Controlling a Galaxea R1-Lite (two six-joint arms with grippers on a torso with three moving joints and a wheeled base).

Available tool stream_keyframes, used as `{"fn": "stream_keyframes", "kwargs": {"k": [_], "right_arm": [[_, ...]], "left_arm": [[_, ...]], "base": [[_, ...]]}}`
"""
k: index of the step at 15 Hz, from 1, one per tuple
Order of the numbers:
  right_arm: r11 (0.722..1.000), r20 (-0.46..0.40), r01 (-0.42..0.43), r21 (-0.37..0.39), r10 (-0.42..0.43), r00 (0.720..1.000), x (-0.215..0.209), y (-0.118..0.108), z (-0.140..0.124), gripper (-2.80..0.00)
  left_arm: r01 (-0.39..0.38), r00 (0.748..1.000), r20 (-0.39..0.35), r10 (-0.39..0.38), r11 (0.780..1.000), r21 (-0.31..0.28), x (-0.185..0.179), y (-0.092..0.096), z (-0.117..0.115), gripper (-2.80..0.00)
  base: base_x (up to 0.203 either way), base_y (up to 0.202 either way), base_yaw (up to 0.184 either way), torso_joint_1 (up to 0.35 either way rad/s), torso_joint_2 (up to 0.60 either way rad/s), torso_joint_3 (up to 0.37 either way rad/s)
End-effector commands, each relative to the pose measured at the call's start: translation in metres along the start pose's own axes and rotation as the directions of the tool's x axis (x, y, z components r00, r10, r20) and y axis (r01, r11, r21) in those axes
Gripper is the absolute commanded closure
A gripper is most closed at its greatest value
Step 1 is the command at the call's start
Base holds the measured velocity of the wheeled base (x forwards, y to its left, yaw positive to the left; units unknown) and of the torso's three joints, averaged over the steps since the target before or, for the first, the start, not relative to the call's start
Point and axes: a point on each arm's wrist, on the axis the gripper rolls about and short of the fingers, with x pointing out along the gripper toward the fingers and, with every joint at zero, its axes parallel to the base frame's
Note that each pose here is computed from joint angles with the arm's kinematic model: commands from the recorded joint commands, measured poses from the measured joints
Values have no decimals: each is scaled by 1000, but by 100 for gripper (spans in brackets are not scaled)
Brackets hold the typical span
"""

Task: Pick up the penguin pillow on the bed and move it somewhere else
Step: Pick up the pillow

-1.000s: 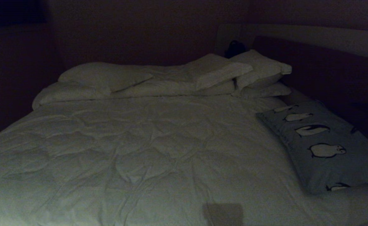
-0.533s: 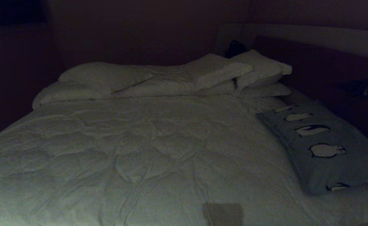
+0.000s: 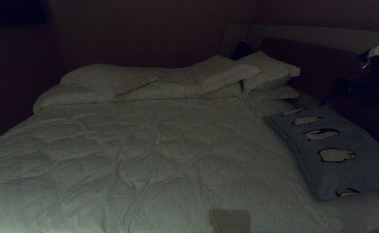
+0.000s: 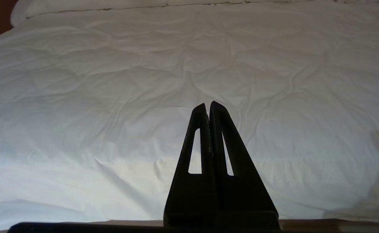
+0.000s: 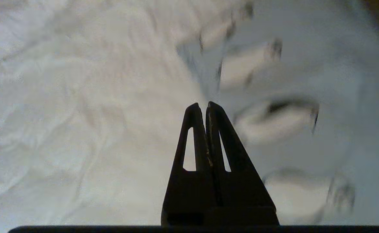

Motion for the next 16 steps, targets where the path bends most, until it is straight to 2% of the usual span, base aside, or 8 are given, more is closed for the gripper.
{"fn": "stream_keyframes", "kwargs": {"k": [1, 4, 8, 9, 11, 13, 15, 16], "right_arm": [[976, -422, 208, 58, -165, 891, -35, 1, -38, 0], [988, -575, 133, 85, -60, 816, -90, 12, -38, 0], [995, -706, 9, 96, 61, 705, -172, 14, -41, 0], [995, -723, -22, 92, 82, 686, -189, 12, -45, 0], [993, -739, -80, 84, 116, 663, -222, 7, -57, 0], [990, -744, -122, 74, 137, 654, -247, 2, -71, 0], [987, -740, -152, 61, 147, 656, -268, -3, -82, 0], [984, -729, -168, 52, 152, 667, -281, -6, -87, 0]], "left_arm": [[-1, 1000, 0, 1, 1000, -1, 0, 0, 0, 0], [-1, 1000, 0, 1, 1000, -1, 0, 0, 0, 0], [-1, 1000, 0, 1, 1000, -1, 0, 0, 0, 0], [-1, 1000, 0, 1, 1000, -1, 0, 0, 0, 0], [-1, 1000, 0, 1, 1000, -1, 0, 0, 0, 0], [-1, 1000, 0, 1, 1000, -1, 0, 0, 0, 0], [-1, 1000, 0, 1, 1000, -1, 0, 0, 0, 0], [-1, 1000, 0, 1, 1000, -1, 0, 0, 0, 0]], "base": [[0, 0, 0, 0, 0, 0], [0, 0, 0, 0, 0, 0], [0, 0, 0, 0, 0, 0], [0, 0, 0, 0, 0, 0], [0, 0, 0, 0, 0, 0], [0, 0, 0, 0, 0, 0], [0, 0, 0, 0, 0, 0], [0, 0, 0, 0, 0, 0]]}}
